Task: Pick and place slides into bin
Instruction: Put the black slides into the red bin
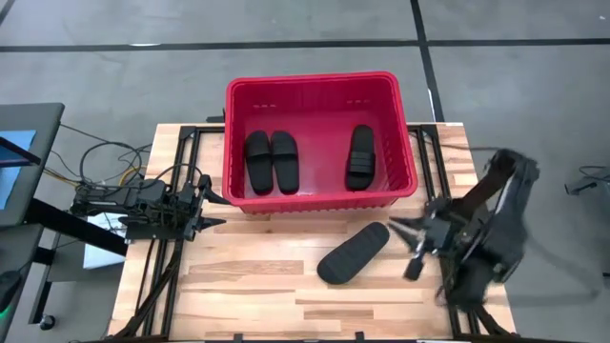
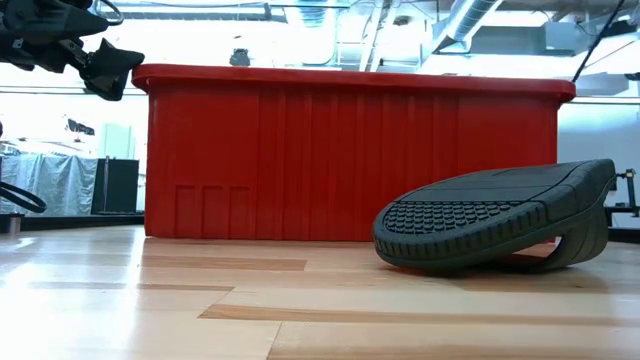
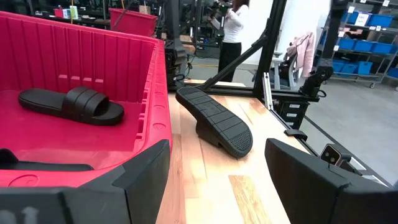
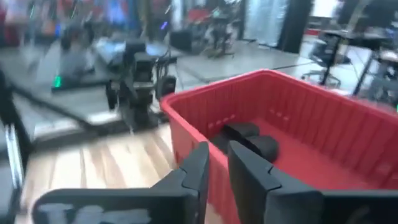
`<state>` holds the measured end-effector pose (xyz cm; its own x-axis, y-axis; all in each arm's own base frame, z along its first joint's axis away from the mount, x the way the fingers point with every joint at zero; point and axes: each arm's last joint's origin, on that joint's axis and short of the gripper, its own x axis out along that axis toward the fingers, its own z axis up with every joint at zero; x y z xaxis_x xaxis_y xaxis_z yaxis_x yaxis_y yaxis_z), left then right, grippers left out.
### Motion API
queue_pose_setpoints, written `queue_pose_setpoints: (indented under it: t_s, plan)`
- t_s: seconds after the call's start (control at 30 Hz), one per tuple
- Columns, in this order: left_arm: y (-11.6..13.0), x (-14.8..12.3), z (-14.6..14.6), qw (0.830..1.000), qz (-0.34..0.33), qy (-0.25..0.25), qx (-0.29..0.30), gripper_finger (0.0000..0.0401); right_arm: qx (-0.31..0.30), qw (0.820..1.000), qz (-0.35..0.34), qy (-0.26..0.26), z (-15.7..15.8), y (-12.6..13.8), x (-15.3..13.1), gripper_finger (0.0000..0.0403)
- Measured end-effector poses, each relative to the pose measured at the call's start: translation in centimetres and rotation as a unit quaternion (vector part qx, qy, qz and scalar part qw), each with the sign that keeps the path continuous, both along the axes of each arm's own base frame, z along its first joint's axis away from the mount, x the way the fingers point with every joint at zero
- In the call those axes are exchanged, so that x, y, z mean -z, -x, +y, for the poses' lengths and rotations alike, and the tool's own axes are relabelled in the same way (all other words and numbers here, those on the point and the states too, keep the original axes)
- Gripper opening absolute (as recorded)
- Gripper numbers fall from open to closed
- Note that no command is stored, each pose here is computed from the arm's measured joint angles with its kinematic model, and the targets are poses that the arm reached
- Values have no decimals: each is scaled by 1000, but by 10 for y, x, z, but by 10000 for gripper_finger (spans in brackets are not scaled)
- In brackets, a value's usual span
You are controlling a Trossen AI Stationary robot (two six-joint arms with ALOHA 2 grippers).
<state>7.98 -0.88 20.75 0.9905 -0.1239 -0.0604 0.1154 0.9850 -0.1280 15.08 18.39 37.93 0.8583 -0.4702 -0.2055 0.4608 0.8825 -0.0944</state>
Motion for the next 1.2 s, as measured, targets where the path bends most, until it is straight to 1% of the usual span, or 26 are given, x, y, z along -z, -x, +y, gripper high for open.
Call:
queue_pose_setpoints:
  t_s: [0.1, 0.17, 0.2, 0.27, 0.33, 0.4, 0.43, 0.53, 0.6, 0.67, 0.73, 0.8, 0.9, 1.0, 1.07, 1.2]
  plan:
    - [0, 0, 0, 1000, 0, 0, 0, 258, -74, 995, 60, 8, -23, 17, -33, 26]
    - [0, 0, 0, 1000, 0, 0, 0, 258, -156, 984, 79, 4, -37, 27, -52, 10]
    - [0, 0, 0, 1000, 0, 0, 0, 258, -205, 975, 81, 4, -43, 31, -62, 5]
    - [0, 0, 0, 1000, 0, 0, 0, 258, -300, 952, 57, 15, -56, 40, -81, 4]
    - [0, 0, 0, 1000, 0, 0, 0, 258, -364, 930, 21, 39, -71, 50, -96, 11]
    - [0, 0, 0, 1000, 0, 0, 0, 258, -402, 913, -8, 71, -88, 63, -106, 17]
    - [0, 0, 0, 1000, 0, 0, 0, 258, -412, 907, -18, 85, -97, 69, -109, 20]
    - [0, 0, 0, 1000, 0, 0, 0, 258, -432, 896, -40, 98, -123, 88, -113, 24]
    - [0, 0, 0, 1000, 0, 0, 0, 258, -453, 885, -44, 94, -138, 100, -111, 24]
    - [0, 0, 0, 1000, 0, 0, 0, 258, -467, 879, -42, 86, -148, 109, -104, 21]
    - [0, 0, 0, 1000, 0, 0, 0, 258, -477, 876, -35, 68, -156, 115, -95, 17]
    - [0, 0, 0, 1000, 0, 0, 0, 258, -478, 877, -28, 47, -160, 118, -85, 12]
    - [0, 0, 0, 1000, 0, 0, 0, 258, -478, 878, -10, 26, -159, 117, -65, 6]
    - [0, 0, 0, 1000, 0, 0, 0, 258, -492, 870, 12, 2, -155, 116, -44, 1]
    - [0, 0, 0, 1000, 0, 0, 0, 258, -501, 865, 8, -9, -151, 114, -31, 1]
    - [0, 0, 0, 1000, 0, 0, 0, 258, -508, 861, -19, -11, -145, 110, -9, 2]
